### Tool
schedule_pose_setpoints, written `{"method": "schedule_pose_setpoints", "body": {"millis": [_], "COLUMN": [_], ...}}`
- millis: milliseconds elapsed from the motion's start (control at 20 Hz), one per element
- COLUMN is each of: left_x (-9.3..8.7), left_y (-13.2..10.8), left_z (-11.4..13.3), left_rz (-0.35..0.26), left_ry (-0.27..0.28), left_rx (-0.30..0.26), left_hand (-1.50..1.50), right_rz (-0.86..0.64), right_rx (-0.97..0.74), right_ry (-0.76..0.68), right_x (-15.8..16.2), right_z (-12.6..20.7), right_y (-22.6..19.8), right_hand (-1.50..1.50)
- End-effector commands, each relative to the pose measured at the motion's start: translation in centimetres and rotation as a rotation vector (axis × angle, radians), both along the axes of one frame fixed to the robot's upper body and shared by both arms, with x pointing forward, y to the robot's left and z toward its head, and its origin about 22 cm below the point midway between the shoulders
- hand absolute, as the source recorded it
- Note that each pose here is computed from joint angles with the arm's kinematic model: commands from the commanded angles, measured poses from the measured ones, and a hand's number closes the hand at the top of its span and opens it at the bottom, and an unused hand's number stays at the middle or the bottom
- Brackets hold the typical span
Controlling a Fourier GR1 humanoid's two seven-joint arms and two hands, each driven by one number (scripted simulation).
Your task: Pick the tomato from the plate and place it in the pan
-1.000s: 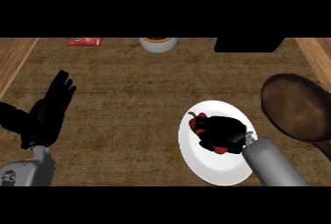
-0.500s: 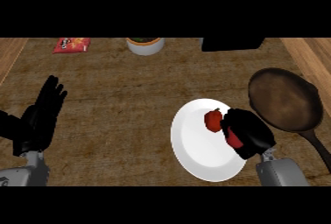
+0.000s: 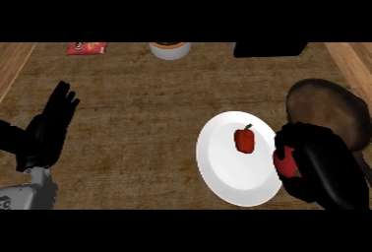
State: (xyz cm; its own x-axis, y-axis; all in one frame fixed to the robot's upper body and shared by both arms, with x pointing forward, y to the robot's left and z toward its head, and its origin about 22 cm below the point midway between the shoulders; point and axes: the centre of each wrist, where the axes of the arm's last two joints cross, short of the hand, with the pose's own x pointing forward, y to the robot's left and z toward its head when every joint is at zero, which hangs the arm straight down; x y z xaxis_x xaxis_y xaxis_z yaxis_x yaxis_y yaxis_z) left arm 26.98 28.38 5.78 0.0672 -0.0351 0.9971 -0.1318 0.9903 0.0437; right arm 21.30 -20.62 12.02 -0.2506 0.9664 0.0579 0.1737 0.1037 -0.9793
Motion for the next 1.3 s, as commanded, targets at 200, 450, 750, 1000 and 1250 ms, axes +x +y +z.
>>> {"method": "schedule_pose_setpoints", "body": {"millis": [200, 450, 750, 1000, 1250], "left_x": [0.1, 1.1, -0.4, 0.8, 0.7], "left_y": [-2.3, -1.1, -1.2, -3.0, -0.9], "left_z": [-0.4, -0.4, -0.8, 1.0, 0.8], "left_rz": [-0.025, -0.033, -0.040, -0.057, -0.057], "left_ry": [-0.024, -0.007, -0.019, -0.007, -0.025], "left_rx": [0.010, -0.015, 0.005, 0.003, -0.007], "left_hand": [0.00, 0.00, 0.00, 0.00, 0.00], "right_rz": [-0.154, -0.249, -0.296, -0.326, -0.273], "right_rx": [0.124, 0.164, 0.232, 0.266, 0.292], "right_ry": [-0.064, -0.112, -0.136, -0.113, -0.086], "right_x": [-1.7, -0.7, 4.2, 7.3, 10.2], "right_z": [6.5, 5.6, 4.1, 2.3, -0.7], "right_y": [-0.7, -6.1, -14.5, -18.9, -22.4], "right_hand": [1.50, 1.50, 1.50, 1.50, 1.50]}}
